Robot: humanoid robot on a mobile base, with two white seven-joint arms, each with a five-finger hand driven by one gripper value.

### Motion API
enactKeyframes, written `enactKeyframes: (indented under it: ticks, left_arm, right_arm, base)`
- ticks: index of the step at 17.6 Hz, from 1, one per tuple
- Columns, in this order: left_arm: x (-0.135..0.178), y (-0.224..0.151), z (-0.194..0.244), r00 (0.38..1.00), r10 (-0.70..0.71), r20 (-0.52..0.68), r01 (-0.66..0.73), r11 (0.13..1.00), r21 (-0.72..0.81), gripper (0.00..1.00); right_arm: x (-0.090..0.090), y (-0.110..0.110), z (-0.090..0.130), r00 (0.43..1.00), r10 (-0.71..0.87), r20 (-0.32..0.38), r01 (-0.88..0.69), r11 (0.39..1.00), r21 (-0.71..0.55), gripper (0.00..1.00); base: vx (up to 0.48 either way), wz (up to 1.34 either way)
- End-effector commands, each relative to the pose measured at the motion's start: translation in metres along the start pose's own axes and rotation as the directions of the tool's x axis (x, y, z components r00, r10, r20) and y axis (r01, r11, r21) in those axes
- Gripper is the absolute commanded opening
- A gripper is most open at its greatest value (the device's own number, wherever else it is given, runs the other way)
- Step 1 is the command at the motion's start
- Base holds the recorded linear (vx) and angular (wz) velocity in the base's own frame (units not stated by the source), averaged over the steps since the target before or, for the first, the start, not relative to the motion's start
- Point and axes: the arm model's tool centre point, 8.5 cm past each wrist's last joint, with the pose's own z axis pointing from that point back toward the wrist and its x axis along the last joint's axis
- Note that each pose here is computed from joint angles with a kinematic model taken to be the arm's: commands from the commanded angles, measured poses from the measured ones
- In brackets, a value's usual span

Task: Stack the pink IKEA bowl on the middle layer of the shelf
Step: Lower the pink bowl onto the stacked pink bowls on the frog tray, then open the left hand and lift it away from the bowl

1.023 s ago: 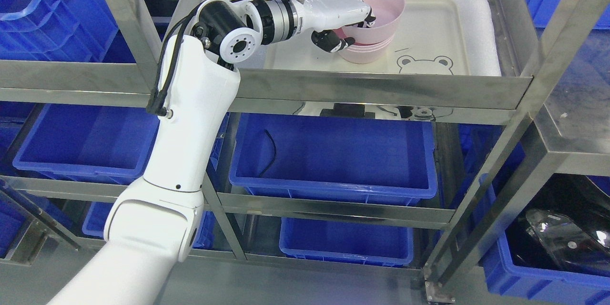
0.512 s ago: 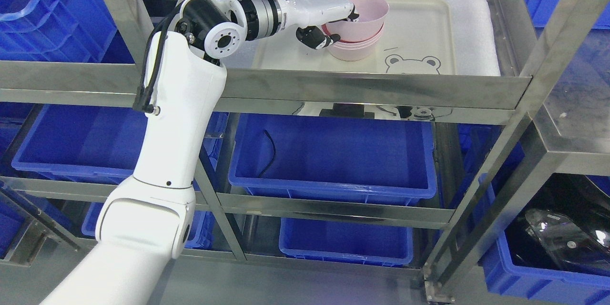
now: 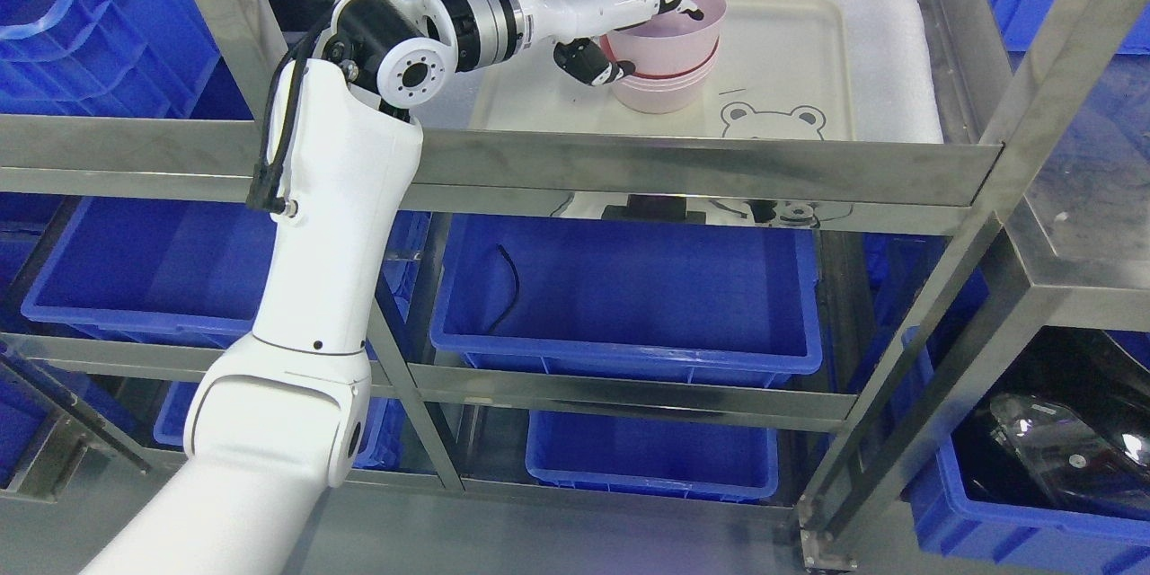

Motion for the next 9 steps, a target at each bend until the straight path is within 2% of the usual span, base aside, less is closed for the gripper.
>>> enactKeyframes:
  ticks: [1, 4, 6, 9]
  left_arm:
    - [-0.014, 0.009, 0.013, 0.990, 0.140, 0.018, -0.141, 0.986, 0.093, 0.87]
    - [-0.011, 0.023, 0.018, 0.921, 0.357, 0.159, -0.382, 0.906, 0.181, 0.87]
    - [-0.007, 0.031, 0.021, 0.823, 0.482, 0.303, -0.548, 0.812, 0.198, 0.87]
    - [0.009, 0.041, 0.020, 0.689, 0.533, 0.492, -0.677, 0.716, 0.172, 0.87]
  right_arm:
    - [-0.010, -0.010, 0.000, 1.000, 0.002, -0.008, -0.002, 1.000, -0.016, 1.00]
    - [-0.010, -0.010, 0.000, 1.000, 0.002, -0.008, -0.002, 1.000, -0.016, 1.00]
    - [-0.010, -0.010, 0.000, 1.000, 0.002, -0.008, -0.002, 1.000, -0.016, 1.00]
    - [-0.010, -0.010, 0.000, 1.000, 0.002, -0.008, -0.002, 1.000, -0.016, 1.00]
  base:
    - [0.000, 0.00]
    - [0.000, 0.00]
    - [0.000, 0.00]
    - [0.000, 0.00]
